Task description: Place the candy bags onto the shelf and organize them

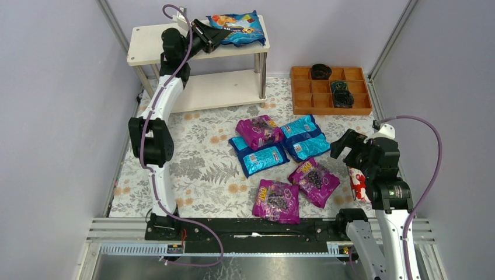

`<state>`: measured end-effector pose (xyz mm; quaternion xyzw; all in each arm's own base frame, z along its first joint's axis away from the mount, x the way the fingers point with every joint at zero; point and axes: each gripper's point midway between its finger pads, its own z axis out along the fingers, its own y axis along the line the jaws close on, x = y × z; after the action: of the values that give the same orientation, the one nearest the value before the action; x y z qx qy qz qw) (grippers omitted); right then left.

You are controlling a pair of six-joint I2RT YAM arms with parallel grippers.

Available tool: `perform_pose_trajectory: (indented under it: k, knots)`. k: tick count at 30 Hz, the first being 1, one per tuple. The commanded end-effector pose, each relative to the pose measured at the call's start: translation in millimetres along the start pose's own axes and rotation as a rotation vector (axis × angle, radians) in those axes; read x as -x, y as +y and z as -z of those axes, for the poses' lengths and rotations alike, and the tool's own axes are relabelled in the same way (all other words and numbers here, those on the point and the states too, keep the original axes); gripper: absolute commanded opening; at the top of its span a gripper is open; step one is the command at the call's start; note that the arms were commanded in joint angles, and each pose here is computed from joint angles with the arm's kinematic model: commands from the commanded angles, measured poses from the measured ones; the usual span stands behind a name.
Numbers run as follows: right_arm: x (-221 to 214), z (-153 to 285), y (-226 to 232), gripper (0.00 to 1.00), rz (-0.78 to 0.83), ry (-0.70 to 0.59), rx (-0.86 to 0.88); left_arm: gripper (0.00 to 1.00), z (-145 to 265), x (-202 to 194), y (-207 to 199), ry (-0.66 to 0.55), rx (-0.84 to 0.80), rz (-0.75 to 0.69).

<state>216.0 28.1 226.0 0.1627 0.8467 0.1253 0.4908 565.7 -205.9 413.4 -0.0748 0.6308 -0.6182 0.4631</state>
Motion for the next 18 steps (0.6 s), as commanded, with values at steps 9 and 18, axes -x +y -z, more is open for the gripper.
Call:
perform_pose_trajectory:
  k: [9, 18]
  knots:
    - [4, 1, 7, 1.00, 0.011, -0.008, 0.035, 0.00, -11, 12, 5, -0.013, 0.019, -0.067]
    - [3, 1, 8, 1.00, 0.012, -0.002, 0.036, 0.00, -13, 21, 9, -0.027, 0.035, -0.100]
